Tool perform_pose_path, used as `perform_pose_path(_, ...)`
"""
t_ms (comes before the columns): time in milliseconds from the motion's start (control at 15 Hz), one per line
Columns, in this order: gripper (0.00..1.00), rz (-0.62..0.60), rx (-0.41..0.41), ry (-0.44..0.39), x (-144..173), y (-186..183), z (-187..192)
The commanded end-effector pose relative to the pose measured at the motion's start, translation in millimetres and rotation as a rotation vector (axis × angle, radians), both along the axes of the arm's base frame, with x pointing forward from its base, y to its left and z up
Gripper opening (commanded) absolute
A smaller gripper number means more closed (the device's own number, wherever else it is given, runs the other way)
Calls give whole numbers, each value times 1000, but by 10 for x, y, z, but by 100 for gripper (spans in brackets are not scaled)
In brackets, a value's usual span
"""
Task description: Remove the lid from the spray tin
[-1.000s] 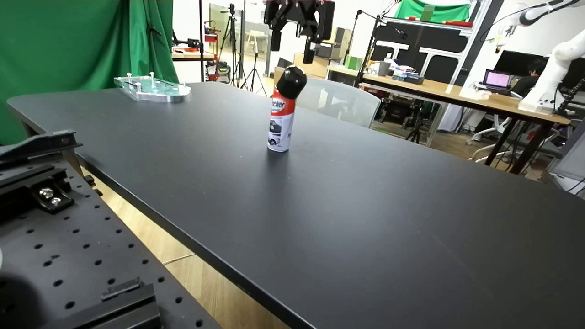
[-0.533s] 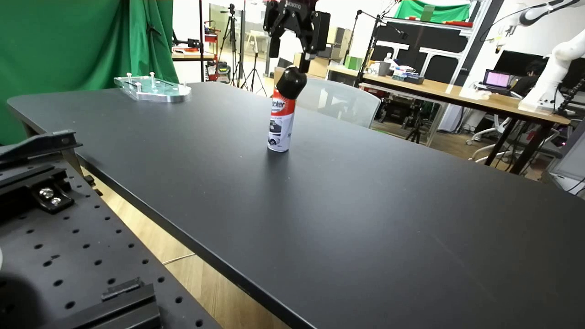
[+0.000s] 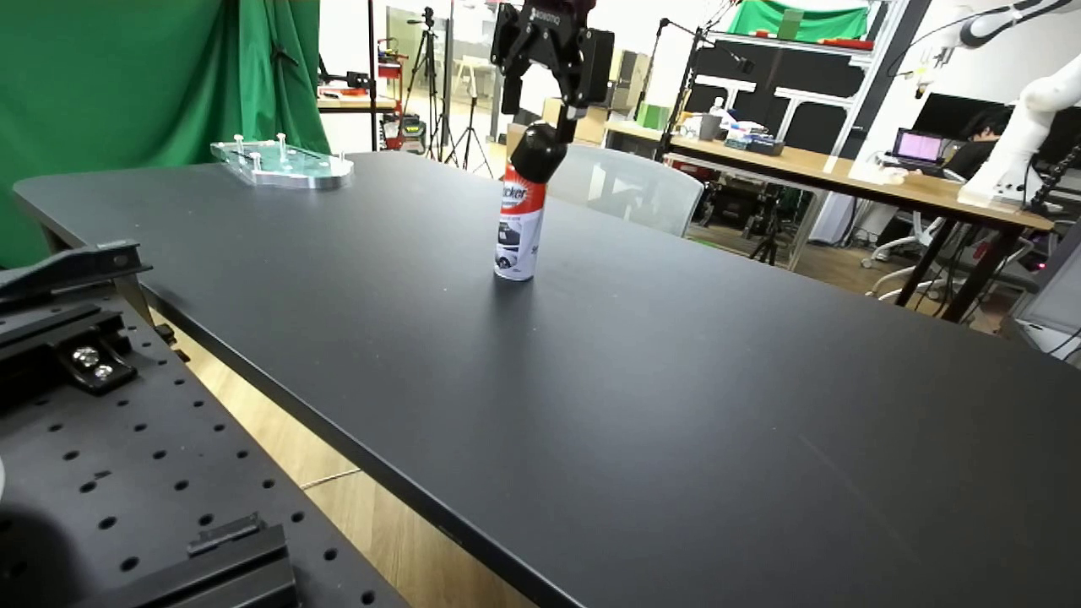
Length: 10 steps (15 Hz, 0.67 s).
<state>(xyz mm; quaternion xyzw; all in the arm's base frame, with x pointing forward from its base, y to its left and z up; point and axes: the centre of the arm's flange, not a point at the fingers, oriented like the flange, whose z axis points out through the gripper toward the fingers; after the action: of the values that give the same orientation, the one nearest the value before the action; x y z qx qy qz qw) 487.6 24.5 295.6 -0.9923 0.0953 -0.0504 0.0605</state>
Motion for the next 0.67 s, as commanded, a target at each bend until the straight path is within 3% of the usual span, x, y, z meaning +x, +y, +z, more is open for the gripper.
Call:
perform_pose_path(0, 100, -46, 4, -3, -37, -46, 2)
perform_pose_path(467, 100, -76, 29, -1, -10, -119, -49)
perform_pose_path(533, 95, -79, 30, 0, -4, -123, -59)
perform_pose_path(600, 75, -82, 34, 1, 3, -124, -67)
